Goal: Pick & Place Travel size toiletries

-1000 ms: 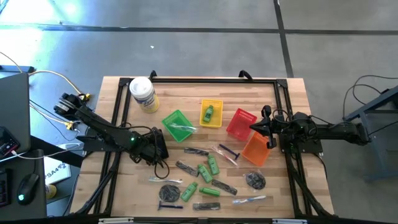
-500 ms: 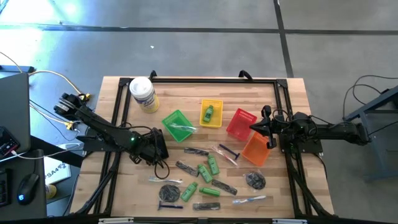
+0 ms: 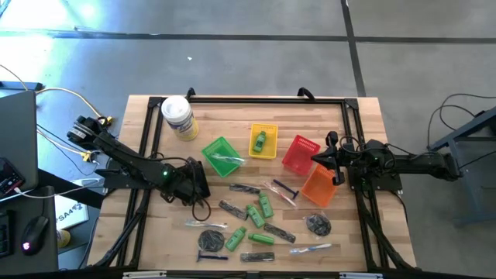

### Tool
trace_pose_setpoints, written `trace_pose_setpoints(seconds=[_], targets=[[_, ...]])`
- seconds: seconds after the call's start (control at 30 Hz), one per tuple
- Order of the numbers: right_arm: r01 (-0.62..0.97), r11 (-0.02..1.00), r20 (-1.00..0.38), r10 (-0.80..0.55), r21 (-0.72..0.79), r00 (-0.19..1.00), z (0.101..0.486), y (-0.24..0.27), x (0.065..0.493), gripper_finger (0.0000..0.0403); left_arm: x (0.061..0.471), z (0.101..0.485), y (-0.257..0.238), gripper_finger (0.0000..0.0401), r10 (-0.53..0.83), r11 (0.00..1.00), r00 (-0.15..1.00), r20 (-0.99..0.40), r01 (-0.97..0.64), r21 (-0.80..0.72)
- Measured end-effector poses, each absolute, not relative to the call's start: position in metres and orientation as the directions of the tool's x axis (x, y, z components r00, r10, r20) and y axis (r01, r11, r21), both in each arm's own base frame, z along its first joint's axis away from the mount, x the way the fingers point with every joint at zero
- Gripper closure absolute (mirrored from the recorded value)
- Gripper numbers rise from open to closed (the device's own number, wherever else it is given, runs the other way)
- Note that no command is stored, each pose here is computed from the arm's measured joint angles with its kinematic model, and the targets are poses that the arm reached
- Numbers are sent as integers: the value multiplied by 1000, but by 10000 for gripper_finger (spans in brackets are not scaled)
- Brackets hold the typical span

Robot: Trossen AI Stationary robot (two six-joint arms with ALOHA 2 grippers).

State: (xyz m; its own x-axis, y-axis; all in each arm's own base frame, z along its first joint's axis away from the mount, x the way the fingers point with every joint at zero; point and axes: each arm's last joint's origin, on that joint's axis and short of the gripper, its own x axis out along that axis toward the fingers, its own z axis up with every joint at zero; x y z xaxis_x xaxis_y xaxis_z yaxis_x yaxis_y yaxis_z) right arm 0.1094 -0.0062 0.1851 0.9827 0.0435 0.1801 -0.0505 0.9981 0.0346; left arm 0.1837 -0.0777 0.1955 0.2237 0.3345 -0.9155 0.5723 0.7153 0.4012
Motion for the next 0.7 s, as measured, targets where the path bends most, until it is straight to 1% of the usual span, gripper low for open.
trace_pose_setpoints(seconds=[0.17,0.23,0.33,0.47,0.6,0.7], targets=[[-50,998,180,43,35,983,185,-6,109,400,180,218,-75,299,397,759,157,-904,498,419],[-51,998,180,43,35,983,185,-6,109,400,181,232,-75,305,398,790,185,-898,428,438],[-51,998,180,43,35,983,185,-6,109,400,179,252,-74,317,360,825,279,-890,349,444],[-50,998,179,43,35,983,185,-6,109,400,175,275,-72,348,267,877,469,-842,245,414],[-50,998,177,43,35,983,185,-6,109,400,169,298,-69,393,174,938,646,-743,120,324],[-50,998,175,44,35,984,185,-6,109,400,162,307,-70,395,72,966,769,-635,104,237]])
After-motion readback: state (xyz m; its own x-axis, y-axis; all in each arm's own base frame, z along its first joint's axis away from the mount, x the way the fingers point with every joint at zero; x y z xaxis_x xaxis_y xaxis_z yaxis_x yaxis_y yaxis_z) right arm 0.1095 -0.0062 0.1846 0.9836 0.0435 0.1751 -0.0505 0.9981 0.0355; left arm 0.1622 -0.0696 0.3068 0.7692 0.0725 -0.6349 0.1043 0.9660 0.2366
